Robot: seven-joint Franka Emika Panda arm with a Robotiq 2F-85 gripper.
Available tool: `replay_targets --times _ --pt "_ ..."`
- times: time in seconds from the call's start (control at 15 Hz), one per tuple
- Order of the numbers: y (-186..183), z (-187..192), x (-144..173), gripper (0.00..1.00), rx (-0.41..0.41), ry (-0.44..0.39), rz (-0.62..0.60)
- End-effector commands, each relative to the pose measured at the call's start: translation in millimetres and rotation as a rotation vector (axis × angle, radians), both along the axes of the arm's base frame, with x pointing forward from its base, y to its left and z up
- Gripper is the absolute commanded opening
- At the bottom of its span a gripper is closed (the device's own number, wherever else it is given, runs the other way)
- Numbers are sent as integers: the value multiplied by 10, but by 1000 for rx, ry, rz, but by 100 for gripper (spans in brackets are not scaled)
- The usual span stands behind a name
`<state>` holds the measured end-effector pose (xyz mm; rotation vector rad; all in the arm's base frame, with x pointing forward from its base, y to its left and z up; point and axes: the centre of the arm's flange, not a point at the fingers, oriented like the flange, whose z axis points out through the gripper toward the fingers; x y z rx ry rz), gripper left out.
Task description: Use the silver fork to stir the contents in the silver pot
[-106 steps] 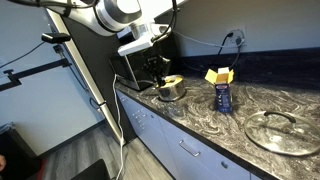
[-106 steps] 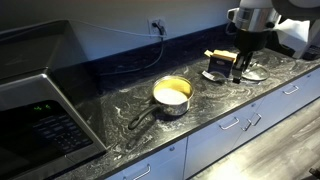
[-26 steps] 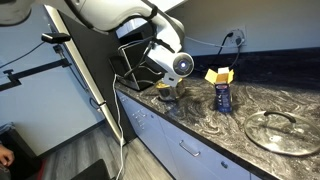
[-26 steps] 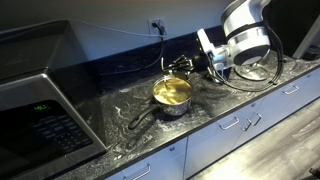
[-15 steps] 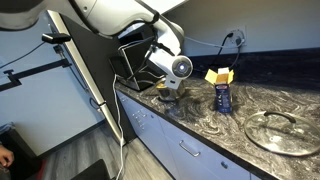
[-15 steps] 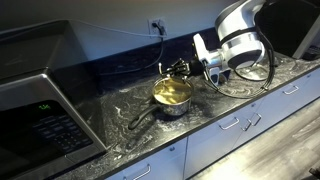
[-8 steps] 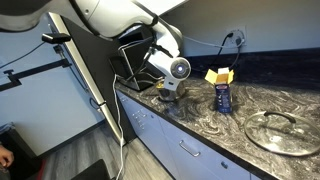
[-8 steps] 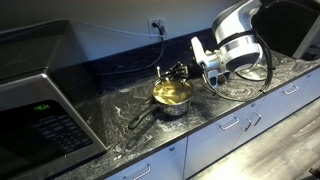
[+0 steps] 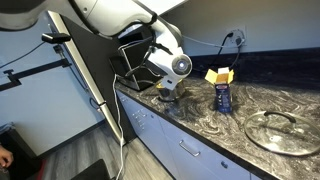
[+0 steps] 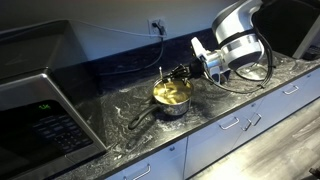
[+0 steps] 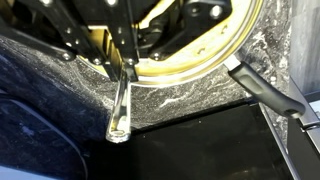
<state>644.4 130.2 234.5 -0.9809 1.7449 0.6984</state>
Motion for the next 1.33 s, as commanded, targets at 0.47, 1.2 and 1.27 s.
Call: replay_targets --times 0.47,1.2,1.27 --pt "-509 181 -115 3 -83 10 -91" --pt "-228 55 -84 3 110 -158 37" --pt "-183 42 -81 3 124 -166 53"
